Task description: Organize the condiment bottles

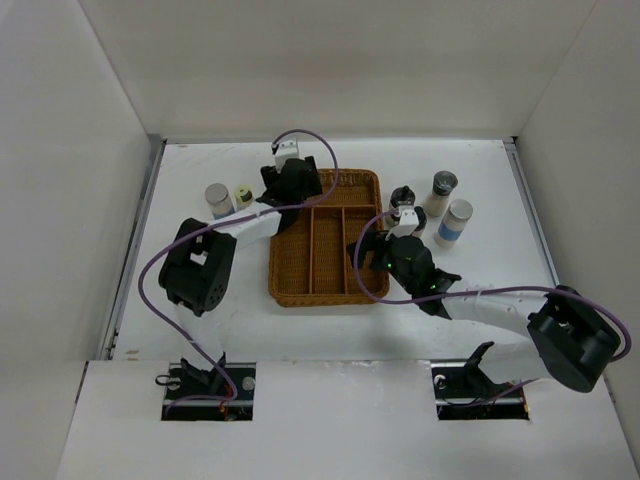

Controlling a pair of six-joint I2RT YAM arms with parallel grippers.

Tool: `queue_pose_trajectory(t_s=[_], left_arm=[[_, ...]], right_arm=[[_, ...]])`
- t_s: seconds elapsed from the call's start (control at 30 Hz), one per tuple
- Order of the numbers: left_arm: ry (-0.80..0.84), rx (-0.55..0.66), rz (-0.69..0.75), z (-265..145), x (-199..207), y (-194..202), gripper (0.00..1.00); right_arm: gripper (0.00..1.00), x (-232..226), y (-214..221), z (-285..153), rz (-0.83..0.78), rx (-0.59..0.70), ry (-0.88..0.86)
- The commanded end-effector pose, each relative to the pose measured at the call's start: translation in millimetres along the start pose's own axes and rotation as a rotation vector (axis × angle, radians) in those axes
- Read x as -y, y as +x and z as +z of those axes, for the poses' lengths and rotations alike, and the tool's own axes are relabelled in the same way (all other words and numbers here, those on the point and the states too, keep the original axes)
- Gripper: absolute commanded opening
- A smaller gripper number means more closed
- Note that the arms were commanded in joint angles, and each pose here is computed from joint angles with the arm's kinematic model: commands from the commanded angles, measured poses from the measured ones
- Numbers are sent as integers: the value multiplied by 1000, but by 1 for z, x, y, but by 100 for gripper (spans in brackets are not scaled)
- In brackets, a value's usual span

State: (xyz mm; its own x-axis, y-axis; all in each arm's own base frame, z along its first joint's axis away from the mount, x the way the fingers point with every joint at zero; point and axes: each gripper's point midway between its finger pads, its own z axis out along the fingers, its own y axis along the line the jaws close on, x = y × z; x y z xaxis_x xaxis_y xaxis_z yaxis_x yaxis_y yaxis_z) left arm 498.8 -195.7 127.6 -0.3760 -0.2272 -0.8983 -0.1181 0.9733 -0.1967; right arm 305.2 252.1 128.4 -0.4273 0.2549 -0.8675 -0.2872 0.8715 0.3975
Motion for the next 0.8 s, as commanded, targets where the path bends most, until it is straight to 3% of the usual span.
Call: queue_pose_trajectory(t_s=[0.0,0.1,0.27,0.37,0.47,0.57,0.77], left_arm=[[55,125,-85,-31,4,-53,82],[79,172,-126,-52,-2,-64,85],[109,245,-213,-89,-20,-71,85],[121,247,-237,-107,-31,-64,78],[145,238,-236,-121,-35,-49,60],[216,202,-238,-135,-29,-27,44],[376,132,-296,-158,-12,20,38]], right_arm=[[91,-16,-33,-3,35,100,-52],[82,-23,-49,-14,19,157,-85],[42,-33,-56,-22,8,185,-118],[30,-34,-66,-26,15,202,-111],[32,-13,-76,-29,19,220,-8],[43,19,-87,-31,9,246,152],[76,84,-99,-38,-18,236,414]])
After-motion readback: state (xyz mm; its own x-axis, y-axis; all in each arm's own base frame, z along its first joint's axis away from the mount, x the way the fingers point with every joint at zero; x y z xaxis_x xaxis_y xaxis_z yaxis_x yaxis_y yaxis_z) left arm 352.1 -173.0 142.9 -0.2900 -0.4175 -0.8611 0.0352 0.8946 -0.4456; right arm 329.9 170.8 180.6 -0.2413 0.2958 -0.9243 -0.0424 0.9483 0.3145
